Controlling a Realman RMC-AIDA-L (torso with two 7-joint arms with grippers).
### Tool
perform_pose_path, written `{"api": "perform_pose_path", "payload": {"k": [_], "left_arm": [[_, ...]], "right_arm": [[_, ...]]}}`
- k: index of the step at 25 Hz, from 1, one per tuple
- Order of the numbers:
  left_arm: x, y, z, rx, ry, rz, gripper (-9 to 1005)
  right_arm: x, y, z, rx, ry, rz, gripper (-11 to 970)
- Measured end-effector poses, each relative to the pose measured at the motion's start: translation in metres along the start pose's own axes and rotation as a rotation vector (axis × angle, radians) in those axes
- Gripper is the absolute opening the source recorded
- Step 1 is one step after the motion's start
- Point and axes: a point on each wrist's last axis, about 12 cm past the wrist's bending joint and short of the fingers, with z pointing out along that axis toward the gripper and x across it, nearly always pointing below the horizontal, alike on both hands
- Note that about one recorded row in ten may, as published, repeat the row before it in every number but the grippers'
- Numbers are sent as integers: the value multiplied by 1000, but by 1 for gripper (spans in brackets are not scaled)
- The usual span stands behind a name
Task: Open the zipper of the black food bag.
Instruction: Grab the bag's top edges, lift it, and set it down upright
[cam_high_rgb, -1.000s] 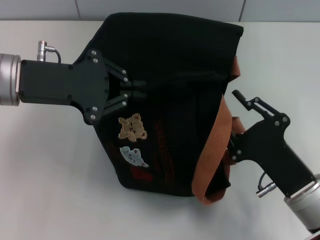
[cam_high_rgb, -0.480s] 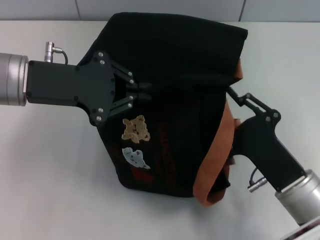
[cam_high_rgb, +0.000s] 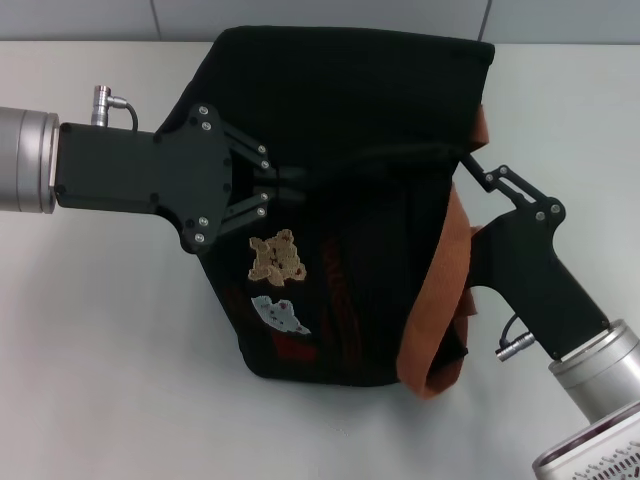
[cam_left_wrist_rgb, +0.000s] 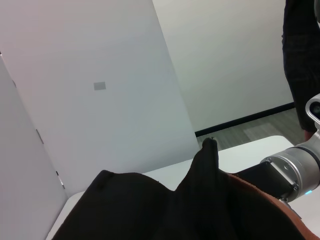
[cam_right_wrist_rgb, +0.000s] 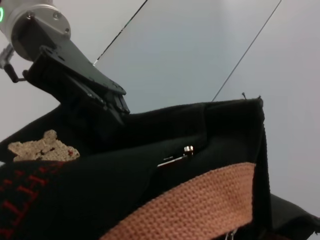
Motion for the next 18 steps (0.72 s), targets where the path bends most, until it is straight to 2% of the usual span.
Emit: {"api": "perform_pose_path", "payload": {"k": [9, 18], "left_arm": [[1, -1, 1, 2, -3, -6, 75], [4, -2, 1, 1, -2, -13, 75]], "right_arm": [[-1, -5, 0, 41, -7, -10, 365], [-2, -4, 1, 32, -21, -12, 361]]}}
